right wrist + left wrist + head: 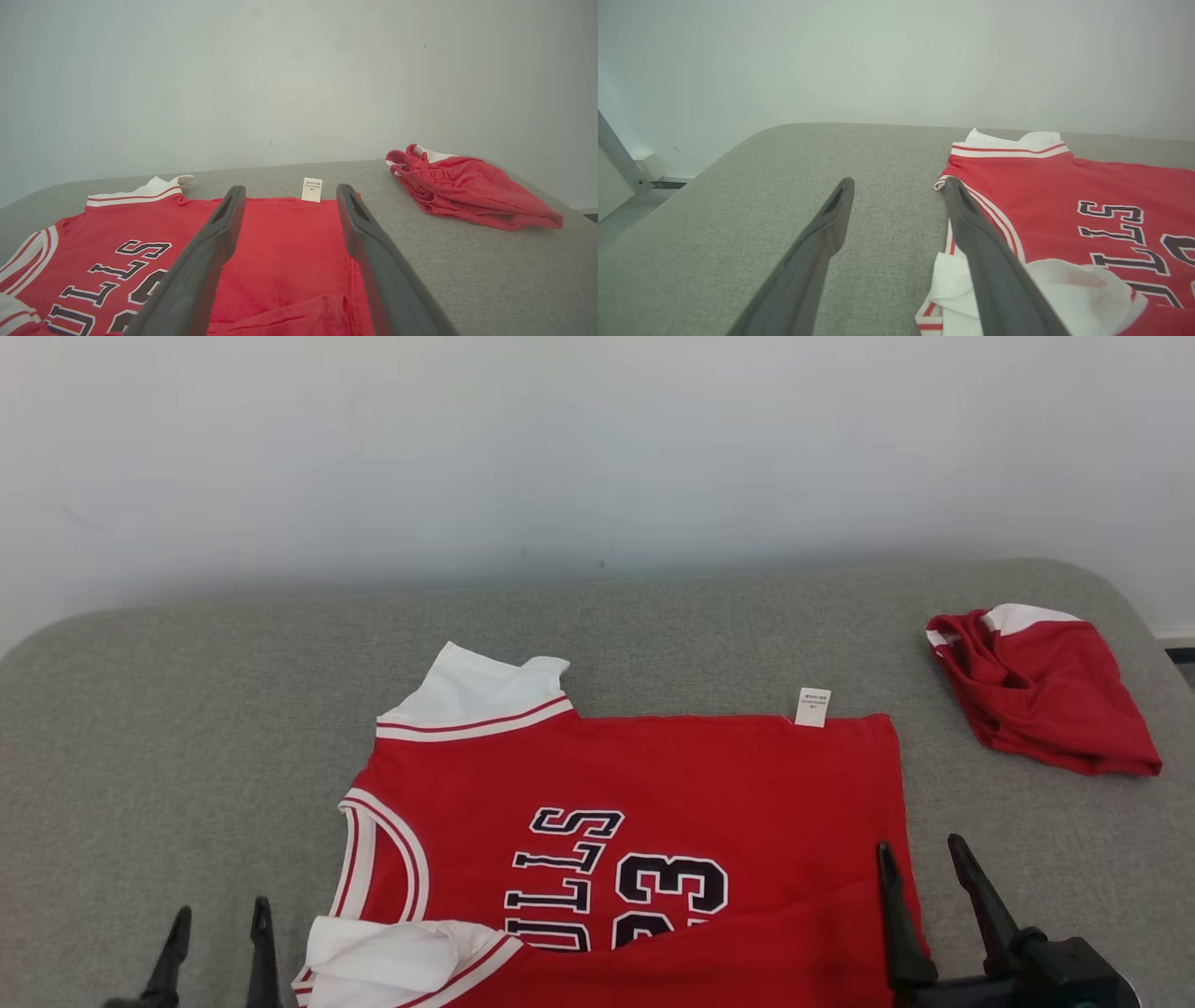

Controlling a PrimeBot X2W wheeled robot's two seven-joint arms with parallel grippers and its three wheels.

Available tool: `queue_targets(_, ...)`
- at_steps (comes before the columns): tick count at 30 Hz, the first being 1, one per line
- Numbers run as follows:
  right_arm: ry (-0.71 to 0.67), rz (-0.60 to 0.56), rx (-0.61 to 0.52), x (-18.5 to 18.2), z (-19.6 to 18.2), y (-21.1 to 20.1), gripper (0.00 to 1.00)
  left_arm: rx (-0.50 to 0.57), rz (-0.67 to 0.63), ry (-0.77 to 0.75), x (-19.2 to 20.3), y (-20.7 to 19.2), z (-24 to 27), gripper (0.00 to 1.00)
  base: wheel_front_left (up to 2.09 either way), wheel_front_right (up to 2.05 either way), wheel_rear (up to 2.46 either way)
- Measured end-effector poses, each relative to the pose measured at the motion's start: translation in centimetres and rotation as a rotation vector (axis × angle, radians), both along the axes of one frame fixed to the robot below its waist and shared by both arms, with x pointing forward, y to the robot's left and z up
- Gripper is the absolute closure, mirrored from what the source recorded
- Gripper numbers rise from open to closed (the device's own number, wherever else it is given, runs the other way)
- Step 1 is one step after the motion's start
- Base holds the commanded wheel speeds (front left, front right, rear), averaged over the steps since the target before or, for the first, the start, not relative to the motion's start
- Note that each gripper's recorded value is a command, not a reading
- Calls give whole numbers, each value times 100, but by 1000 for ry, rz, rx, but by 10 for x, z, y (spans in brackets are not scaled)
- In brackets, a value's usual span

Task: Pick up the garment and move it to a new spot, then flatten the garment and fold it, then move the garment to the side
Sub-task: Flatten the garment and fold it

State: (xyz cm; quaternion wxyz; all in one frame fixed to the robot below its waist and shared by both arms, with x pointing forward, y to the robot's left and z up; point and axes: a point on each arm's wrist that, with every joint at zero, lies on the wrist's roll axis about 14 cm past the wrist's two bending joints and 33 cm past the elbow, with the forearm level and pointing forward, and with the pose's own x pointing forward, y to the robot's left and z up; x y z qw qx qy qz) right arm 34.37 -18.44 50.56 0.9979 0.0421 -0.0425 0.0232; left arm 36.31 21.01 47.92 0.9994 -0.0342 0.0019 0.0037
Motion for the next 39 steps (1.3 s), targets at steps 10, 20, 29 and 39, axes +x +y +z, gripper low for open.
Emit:
queue_targets(10, -48, -16, -8, 50, 18, -9, 0, 54, -227, -93, 136, -26, 67, 0, 0, 0, 0)
queue_targets(20, -5, -70, -47, 91, 6, -36, 0, 124, -480, 239, 237, -97, 17, 0, 0, 0, 0)
queue_targets(29, 52, -108, -60, 94, -15, -52, 0, 197, -530, 431, 261, -114, -43, 0, 0, 0, 0)
queue_targets(39, 78, -122, -71, 97, -24, -59, 0, 203, -535, 524, 273, -120, -77, 0, 0, 0, 0)
